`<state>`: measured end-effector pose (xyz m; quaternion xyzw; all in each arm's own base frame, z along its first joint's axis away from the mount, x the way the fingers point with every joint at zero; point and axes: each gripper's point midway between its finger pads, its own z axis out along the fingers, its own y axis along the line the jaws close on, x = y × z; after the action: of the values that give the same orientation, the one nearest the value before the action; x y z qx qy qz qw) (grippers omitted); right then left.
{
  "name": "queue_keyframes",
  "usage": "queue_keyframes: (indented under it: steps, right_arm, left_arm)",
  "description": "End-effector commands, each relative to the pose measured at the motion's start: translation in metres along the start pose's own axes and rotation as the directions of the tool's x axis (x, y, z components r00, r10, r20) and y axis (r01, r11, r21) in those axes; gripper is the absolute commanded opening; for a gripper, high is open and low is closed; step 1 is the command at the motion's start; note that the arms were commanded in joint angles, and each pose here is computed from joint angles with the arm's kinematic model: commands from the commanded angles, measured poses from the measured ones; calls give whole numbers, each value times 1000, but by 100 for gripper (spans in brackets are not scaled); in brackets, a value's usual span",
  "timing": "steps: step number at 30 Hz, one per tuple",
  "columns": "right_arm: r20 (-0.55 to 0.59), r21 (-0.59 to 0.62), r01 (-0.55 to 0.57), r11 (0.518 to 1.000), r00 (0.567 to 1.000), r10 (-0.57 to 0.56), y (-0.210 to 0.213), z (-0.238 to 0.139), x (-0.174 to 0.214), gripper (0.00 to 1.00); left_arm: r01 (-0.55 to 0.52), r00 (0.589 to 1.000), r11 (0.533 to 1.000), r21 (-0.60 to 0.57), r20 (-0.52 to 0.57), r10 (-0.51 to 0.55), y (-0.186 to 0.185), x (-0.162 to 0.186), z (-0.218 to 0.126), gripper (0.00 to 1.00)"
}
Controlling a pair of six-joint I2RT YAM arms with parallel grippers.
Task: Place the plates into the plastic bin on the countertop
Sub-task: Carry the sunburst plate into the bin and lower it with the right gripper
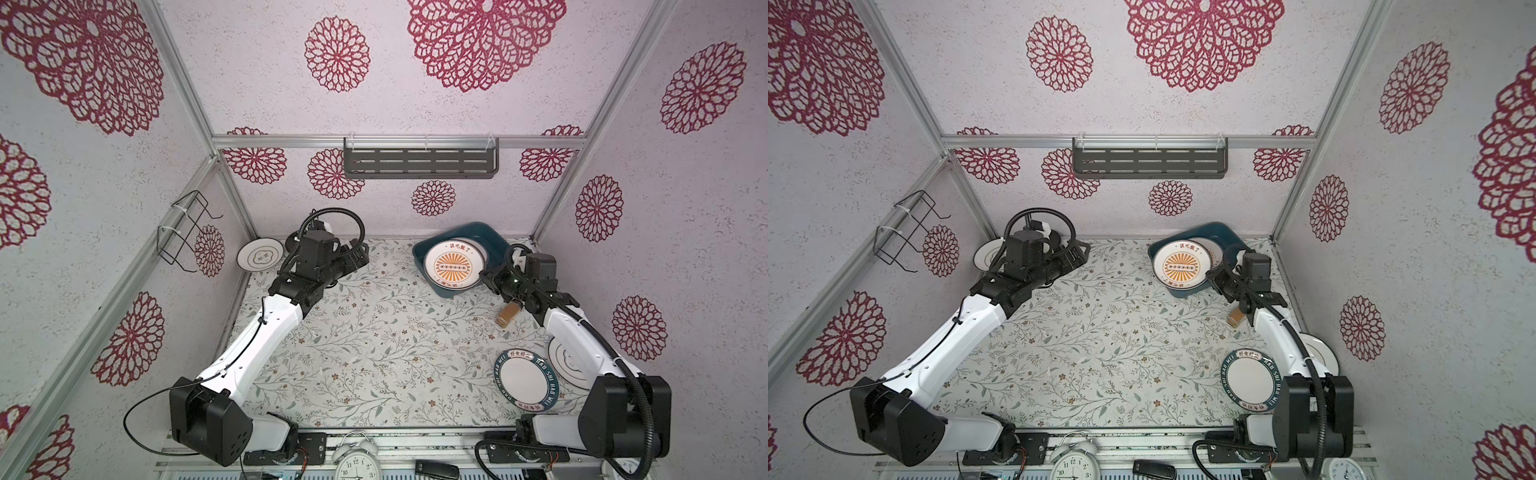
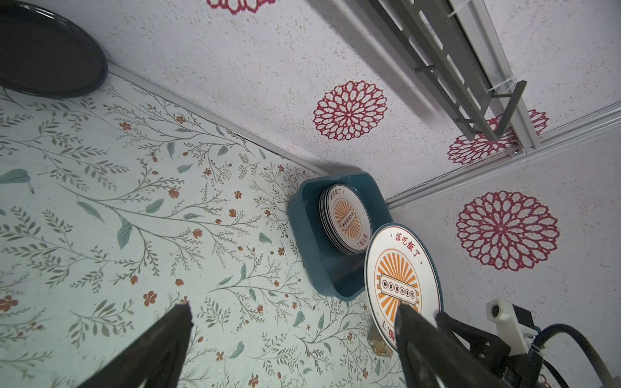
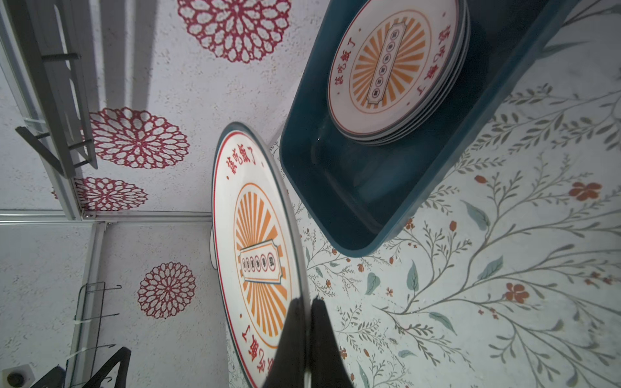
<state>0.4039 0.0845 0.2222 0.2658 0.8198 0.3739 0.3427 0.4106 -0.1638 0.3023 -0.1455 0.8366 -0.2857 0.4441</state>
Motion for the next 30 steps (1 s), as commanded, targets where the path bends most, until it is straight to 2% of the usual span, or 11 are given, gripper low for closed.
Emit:
queue_keyframes:
  steps: [1,10,18,24,30]
  right_arm:
    - [70,-36,60,998,996,-57,20,-8,-25,0]
    - [121,4,15,1000,993,-16,11,14,-55,0]
    - [156,76,-26,997,988,14,-9,45,-79,0]
    - [144,76,-71,995,988,59,-21,75,-87,0]
    - [156,106,-82,991,986,65,-32,96,-97,0]
  left_arm:
    - [-39,999,998,46,21,38,-11,-13,1,97]
    - [-43,999,986,160,25,40,-21,-22,12,97]
    - [-39,999,986,160,33,34,-7,-28,12,97]
    - [-18,999,982,190,49,8,3,-31,8,97]
    - [0,999,985,173,47,-8,15,-31,12,97]
